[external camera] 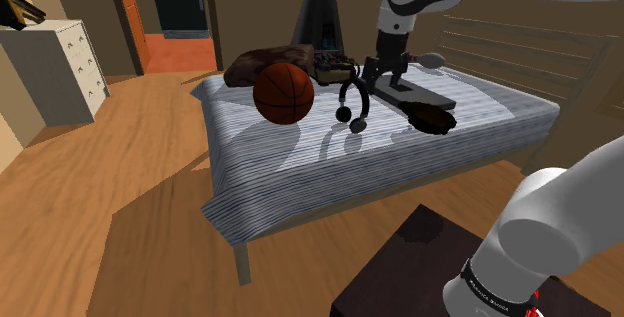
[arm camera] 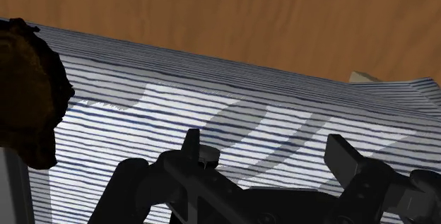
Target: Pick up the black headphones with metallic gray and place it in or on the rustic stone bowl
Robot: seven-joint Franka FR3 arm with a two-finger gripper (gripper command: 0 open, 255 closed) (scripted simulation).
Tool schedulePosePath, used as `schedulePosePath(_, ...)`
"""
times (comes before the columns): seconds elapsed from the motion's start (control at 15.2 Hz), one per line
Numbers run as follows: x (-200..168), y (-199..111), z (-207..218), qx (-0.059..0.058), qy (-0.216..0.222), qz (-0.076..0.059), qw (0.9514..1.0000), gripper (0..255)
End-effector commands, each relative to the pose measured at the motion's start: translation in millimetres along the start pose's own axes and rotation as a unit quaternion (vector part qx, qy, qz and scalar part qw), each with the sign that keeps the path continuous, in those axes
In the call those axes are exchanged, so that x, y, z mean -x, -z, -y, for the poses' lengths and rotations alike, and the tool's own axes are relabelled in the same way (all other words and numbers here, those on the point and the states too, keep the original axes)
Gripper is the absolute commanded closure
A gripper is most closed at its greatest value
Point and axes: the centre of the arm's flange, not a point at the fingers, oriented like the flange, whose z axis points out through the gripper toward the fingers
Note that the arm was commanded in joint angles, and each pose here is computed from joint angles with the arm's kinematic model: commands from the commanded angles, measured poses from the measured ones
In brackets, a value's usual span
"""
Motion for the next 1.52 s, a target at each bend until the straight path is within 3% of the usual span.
schedulePosePath(0.0,-22.7,-7.7,-8.1,0.002,-0.015,-0.006,0.9999,0)
schedulePosePath(0.73,-137.2,-40.1,-67.2,0.011,-0.094,-0.037,0.9948,0)
schedulePosePath(1.19,-139.9,-76.9,-68.3,0.011,-0.094,-0.037,0.9948,0)
schedulePosePath(1.45,-140.1,-79.9,-68.4,0.011,-0.094,-0.037,0.9948,0)
